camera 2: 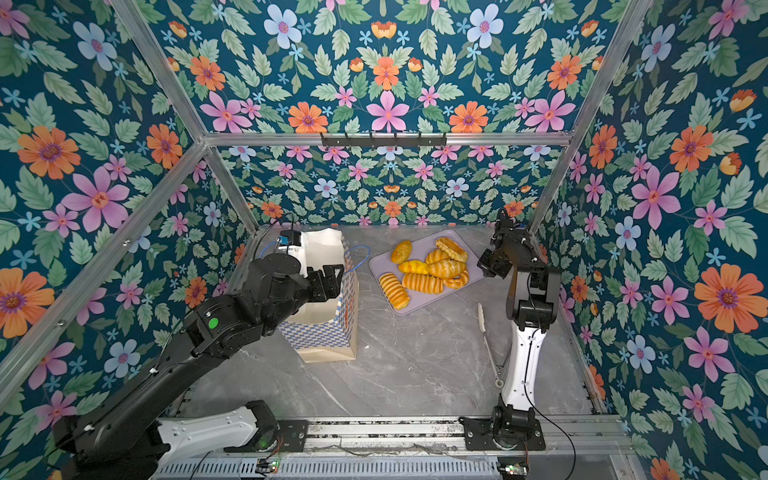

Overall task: Place the fake bread into the paper bag
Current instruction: 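Push the lilac tray corner with the right gripper toward the paper bag, then move the right gripper to the silver tongs and close on them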

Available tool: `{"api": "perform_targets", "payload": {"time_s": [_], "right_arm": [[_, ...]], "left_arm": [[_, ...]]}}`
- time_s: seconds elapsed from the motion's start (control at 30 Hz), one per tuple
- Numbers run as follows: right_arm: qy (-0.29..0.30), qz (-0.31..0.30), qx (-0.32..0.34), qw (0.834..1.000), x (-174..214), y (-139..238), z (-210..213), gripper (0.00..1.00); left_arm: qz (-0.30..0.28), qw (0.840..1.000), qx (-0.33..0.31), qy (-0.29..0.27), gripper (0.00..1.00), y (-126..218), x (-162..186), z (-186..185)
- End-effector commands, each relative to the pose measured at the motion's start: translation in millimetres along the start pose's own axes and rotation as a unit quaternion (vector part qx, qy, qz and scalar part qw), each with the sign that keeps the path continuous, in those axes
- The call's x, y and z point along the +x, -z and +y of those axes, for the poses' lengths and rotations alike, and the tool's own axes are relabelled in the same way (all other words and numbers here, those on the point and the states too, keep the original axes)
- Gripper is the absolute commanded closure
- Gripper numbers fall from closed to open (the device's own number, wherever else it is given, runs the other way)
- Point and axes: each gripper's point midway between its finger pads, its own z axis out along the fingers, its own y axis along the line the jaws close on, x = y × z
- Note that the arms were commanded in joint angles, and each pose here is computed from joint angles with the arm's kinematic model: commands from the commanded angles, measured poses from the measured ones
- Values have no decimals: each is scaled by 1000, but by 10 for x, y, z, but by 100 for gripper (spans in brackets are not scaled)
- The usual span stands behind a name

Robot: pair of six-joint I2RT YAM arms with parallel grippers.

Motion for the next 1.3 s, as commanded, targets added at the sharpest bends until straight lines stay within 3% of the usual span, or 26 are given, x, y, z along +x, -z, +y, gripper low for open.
{"api": "perform_targets", "payload": {"time_s": [0.0, 0.37, 1.1, 1.27], "right_arm": [[8, 22, -8, 1000, 104, -12, 22, 100], [67, 28, -9, 997, 279, -25, 23, 100], [104, 15, 9, 994, 410, 80, -118, 100], [91, -4, 9, 996, 338, 259, -52, 69]], "left_arm": [[-13, 1000, -1, 9, 16, 20, -54, 9], [-13, 1000, 1, 10, 16, -27, -36, -10], [-23, 1000, 5, 15, 15, 98, -52, 52], [-28, 999, -1, 15, 10, 159, -76, 105]]}}
